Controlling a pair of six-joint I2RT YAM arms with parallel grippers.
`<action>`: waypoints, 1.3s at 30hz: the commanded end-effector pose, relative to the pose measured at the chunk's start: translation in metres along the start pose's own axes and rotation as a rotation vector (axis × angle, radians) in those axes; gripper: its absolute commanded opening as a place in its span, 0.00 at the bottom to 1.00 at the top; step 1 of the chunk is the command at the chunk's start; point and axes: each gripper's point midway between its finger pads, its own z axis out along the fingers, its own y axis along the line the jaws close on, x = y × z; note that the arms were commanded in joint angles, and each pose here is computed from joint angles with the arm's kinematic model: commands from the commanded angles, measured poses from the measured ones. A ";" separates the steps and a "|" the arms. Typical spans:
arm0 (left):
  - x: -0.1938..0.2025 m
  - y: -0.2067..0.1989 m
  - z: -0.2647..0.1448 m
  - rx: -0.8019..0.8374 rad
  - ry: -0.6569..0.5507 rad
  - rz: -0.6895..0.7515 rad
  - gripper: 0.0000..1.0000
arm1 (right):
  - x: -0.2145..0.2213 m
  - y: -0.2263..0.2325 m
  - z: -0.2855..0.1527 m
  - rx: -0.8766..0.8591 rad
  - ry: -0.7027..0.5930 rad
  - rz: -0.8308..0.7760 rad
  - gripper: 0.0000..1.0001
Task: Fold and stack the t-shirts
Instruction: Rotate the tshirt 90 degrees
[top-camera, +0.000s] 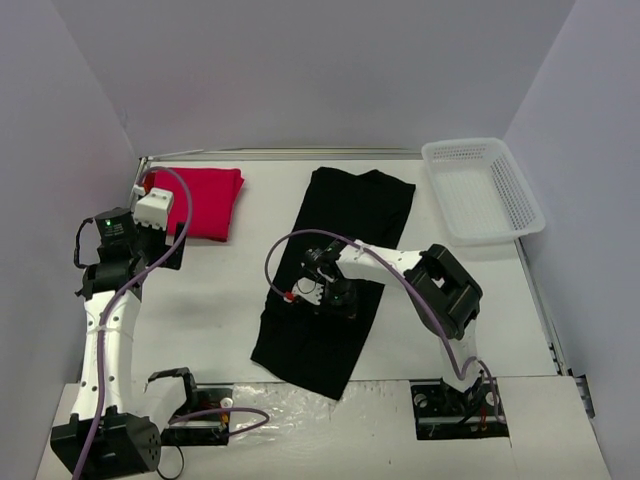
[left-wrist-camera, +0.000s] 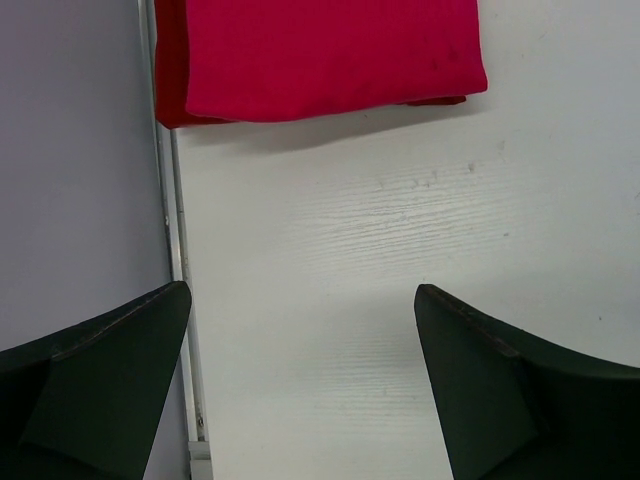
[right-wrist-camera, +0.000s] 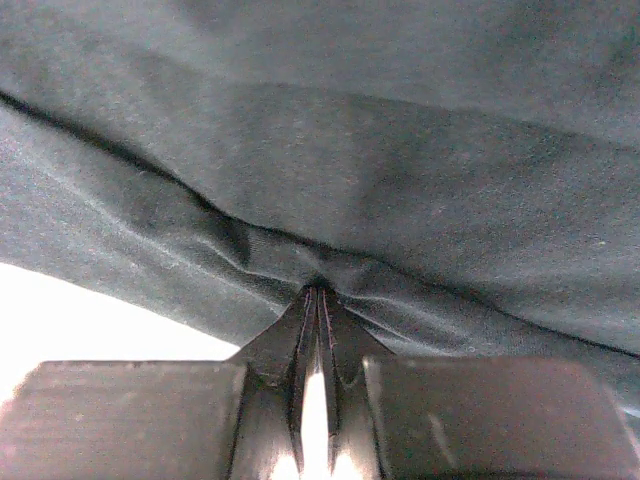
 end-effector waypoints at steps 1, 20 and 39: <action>-0.018 0.001 -0.009 0.015 -0.046 -0.008 0.94 | 0.067 0.022 0.010 -0.112 0.256 0.047 0.00; -0.014 -0.005 -0.010 0.039 -0.048 -0.007 0.94 | 0.024 -0.122 -0.124 0.265 -0.087 0.286 0.00; -0.005 -0.006 -0.003 0.039 -0.028 -0.004 0.94 | 0.078 -0.228 -0.058 0.194 -0.008 0.504 0.00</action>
